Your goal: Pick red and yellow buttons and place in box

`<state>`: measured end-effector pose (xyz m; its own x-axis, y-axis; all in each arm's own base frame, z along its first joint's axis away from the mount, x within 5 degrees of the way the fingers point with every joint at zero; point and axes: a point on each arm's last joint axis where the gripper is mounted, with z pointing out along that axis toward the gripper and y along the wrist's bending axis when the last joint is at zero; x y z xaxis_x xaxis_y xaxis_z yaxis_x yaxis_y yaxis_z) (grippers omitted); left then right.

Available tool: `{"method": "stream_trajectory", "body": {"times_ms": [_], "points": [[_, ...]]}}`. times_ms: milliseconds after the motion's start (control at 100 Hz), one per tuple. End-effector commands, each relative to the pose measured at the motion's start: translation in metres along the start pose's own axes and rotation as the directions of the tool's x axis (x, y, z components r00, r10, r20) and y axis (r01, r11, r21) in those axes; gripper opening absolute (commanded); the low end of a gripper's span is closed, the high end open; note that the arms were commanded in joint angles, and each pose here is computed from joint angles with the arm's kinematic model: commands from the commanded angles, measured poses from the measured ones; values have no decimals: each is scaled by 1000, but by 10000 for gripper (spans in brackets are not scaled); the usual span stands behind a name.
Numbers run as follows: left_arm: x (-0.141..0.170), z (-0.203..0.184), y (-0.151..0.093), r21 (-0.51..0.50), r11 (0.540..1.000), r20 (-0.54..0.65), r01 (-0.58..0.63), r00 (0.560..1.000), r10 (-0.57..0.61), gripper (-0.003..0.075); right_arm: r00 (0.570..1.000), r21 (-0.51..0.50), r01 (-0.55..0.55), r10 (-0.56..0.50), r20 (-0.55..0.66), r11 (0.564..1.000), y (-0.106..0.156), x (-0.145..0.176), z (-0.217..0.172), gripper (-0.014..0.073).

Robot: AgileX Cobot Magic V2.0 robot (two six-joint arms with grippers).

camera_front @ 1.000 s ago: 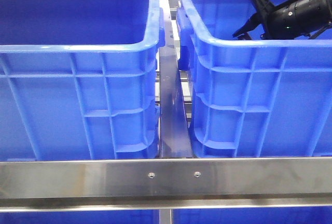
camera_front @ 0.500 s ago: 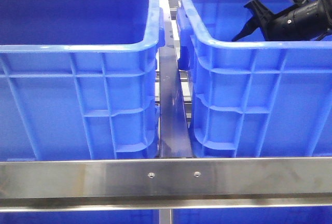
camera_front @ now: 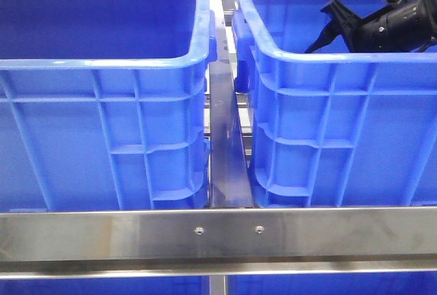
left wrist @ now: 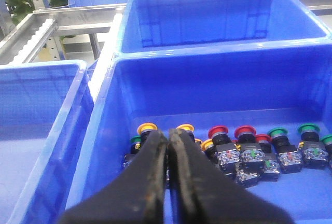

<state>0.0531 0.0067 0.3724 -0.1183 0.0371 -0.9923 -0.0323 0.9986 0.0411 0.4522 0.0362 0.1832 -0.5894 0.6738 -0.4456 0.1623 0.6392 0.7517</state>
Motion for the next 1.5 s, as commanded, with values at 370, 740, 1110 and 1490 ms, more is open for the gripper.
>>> {"method": "stream_trajectory", "body": {"times_ms": [370, 740, 1110, 1490], "points": [[-14, -2, -1, 11, 1000, 97, 10, 995, -11, -19, 974, 29, 194, -196, 111, 981, 27, -25, -28, 565], [-14, -2, -1, 11, 1000, 97, 10, 995, -11, -19, 907, 83, 373, -382, 179, 924, 55, -30, -82, 562], [-14, -2, -1, 11, 1000, 97, 10, 995, -11, -19, 738, 249, 578, -628, 247, 777, 67, -4, -177, 562], [-14, -2, -1, 11, 1000, 97, 10, 995, -11, -19, 623, 262, 631, -678, 391, 730, 70, 45, -278, 562]]}}
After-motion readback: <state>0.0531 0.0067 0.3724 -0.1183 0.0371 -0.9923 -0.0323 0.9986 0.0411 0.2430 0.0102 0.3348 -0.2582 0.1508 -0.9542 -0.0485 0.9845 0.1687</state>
